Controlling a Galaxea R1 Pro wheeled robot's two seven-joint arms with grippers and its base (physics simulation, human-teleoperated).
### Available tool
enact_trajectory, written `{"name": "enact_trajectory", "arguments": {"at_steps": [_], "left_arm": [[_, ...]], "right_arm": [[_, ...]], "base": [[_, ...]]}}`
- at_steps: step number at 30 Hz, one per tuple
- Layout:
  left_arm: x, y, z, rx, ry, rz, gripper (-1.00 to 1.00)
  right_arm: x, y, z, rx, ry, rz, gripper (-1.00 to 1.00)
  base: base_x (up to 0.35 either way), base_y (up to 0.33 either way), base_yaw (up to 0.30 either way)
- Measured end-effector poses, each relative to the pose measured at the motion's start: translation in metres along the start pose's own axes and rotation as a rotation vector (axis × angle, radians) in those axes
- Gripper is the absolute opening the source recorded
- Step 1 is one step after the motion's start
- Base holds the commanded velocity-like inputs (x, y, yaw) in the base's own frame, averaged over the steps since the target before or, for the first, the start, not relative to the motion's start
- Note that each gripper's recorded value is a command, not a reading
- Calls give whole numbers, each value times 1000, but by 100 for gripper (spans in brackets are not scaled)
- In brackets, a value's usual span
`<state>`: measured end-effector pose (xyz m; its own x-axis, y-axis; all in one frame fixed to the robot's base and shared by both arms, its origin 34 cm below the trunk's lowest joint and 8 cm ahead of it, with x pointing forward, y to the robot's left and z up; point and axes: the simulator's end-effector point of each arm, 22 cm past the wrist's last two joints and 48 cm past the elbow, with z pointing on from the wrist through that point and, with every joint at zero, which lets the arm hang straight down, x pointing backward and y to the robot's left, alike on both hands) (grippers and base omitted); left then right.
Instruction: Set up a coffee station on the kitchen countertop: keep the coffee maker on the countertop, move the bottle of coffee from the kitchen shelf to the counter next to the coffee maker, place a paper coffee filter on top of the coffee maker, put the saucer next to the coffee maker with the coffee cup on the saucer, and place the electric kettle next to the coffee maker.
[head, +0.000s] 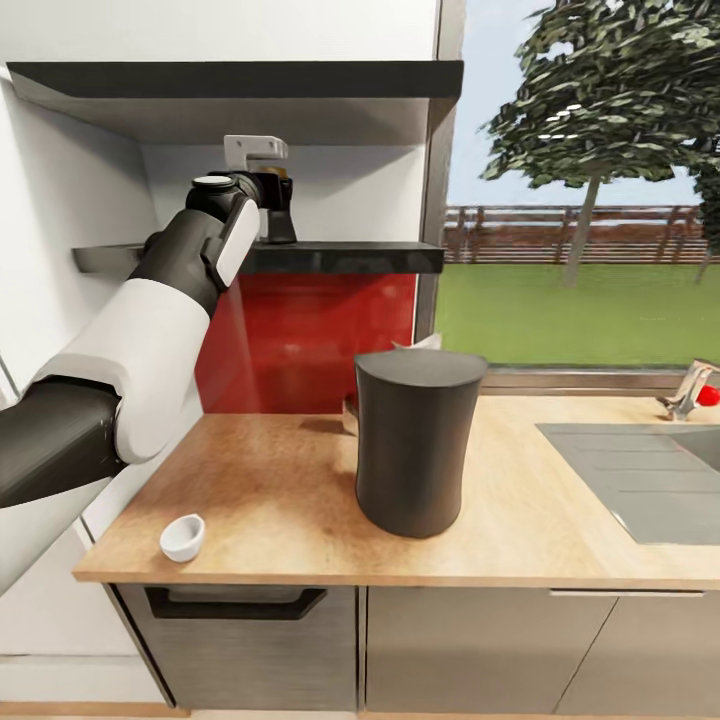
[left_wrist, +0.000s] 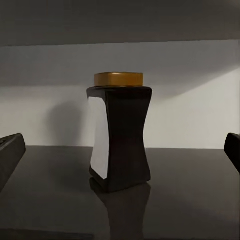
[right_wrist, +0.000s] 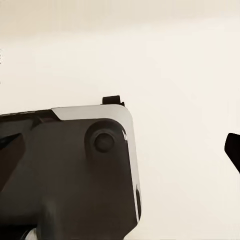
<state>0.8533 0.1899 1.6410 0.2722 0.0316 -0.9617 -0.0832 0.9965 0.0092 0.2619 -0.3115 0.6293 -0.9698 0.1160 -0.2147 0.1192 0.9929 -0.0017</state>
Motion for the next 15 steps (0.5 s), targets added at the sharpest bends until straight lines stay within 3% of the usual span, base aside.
{"name": "enact_trajectory", "arguments": {"at_steps": [8,15], "left_arm": [[1,0,1,1,1,0,100],[1,-1,0,2,2,0,100]], "right_arm": [[0,0,0,1,0,0,100],[0,0,0,1,0,0,100]], "base": [[142,0,0],[254,43,0]]}}
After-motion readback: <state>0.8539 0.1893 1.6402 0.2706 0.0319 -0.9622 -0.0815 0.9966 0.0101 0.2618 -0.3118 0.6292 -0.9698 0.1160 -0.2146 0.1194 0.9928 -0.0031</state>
